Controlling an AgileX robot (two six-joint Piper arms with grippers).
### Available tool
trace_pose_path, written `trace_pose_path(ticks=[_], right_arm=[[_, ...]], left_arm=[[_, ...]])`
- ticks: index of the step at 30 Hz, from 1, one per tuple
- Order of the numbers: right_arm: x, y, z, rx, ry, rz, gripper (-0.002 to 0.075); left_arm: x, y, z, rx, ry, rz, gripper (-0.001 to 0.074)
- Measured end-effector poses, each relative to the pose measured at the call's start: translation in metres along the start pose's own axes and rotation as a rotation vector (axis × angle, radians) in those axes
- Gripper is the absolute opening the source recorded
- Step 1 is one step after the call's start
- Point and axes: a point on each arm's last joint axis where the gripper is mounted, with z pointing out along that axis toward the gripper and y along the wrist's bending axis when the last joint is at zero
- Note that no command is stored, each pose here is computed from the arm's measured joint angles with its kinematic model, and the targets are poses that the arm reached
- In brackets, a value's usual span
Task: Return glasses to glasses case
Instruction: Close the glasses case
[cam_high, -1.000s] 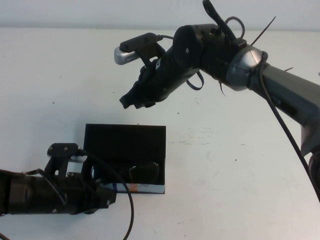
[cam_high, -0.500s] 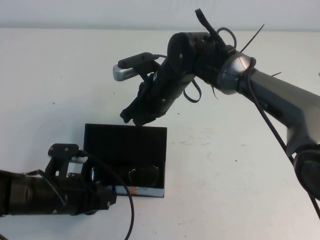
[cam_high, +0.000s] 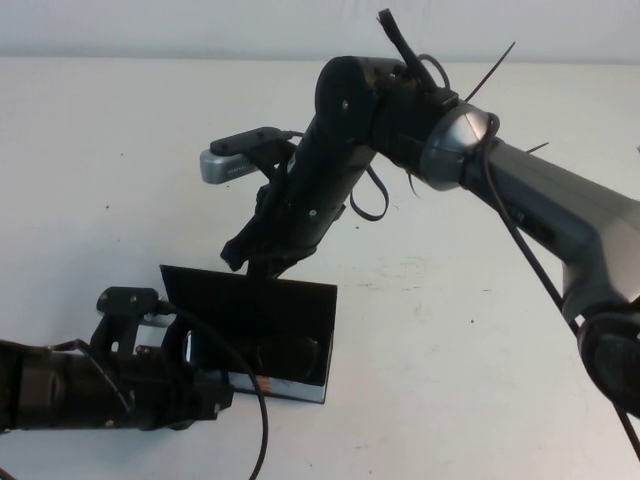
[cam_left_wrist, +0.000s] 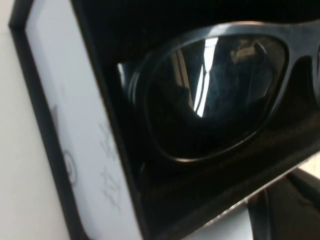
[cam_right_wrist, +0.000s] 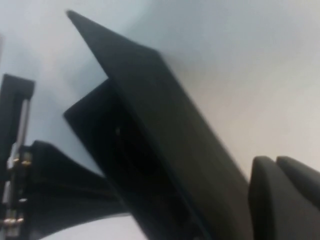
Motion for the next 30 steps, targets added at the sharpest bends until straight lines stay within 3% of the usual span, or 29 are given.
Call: trace_pose_path(ticks=[9, 30], right_arm=[[0.017, 0.031, 0.014, -0.004, 0.089, 0.003, -0.0012], [0.032, 0.03, 0.027, 0.007, 0.159, 0.029, -0.0013]], left_arm=[[0.0, 0.0, 0.0, 0.0, 0.0, 0.015, -0.0001], [0.002, -0.006, -0.011, -0.019, -0.015, 0.043, -0.0001]])
